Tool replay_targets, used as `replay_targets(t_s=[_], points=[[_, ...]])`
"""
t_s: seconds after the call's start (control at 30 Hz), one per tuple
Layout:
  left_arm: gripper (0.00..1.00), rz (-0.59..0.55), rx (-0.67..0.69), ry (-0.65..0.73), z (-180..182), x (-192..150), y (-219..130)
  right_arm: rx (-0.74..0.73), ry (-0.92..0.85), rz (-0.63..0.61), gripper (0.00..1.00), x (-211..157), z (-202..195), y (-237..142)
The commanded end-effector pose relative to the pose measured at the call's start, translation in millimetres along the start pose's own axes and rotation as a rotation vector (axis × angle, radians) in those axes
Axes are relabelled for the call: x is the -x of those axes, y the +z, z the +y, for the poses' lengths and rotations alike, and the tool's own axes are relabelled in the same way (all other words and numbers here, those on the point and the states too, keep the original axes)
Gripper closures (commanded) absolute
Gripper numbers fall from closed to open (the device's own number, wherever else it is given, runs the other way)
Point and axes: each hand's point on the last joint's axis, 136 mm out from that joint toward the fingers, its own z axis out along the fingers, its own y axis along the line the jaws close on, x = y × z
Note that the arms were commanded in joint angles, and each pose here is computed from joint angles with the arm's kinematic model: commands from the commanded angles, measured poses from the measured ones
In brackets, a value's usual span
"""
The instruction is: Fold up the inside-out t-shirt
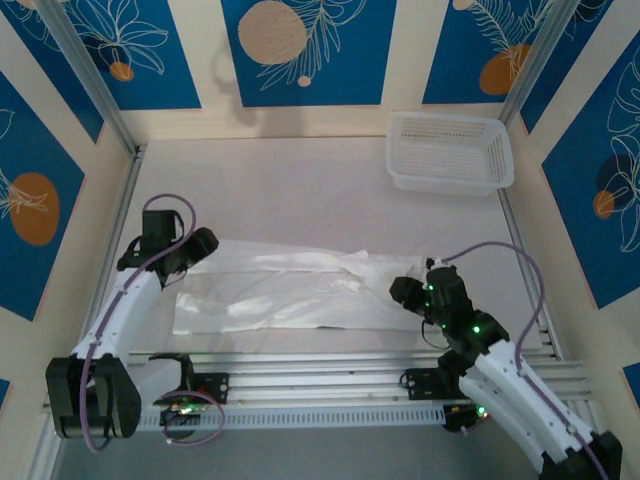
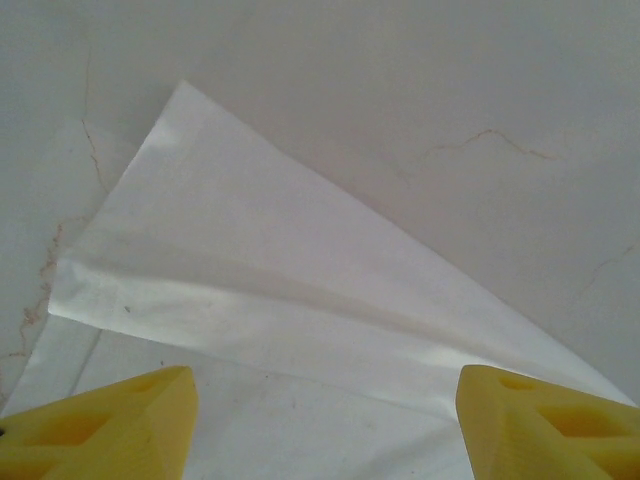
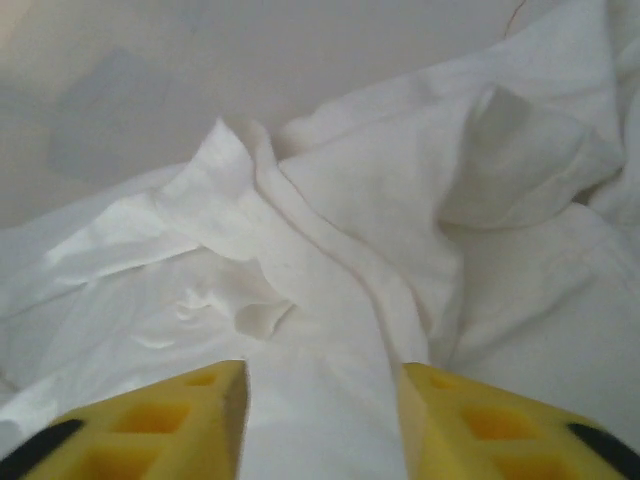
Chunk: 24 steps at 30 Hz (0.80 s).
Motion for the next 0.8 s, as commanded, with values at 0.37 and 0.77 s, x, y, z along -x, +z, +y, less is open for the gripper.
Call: replay_targets(t_s=[0.37, 0.77], points=[[0.31, 0.024, -0.103, 0.085, -33.8, -6.1, -11.5, -0.181, -0.265, 0.229, 0.44, 58.9, 57.9, 80.9], [0.30, 0.051, -0.118, 0.088, -35.2, -16.5, -11.1, -0.112, -0.168, 0.491, 0.77, 26.7, 62.4, 139.0]])
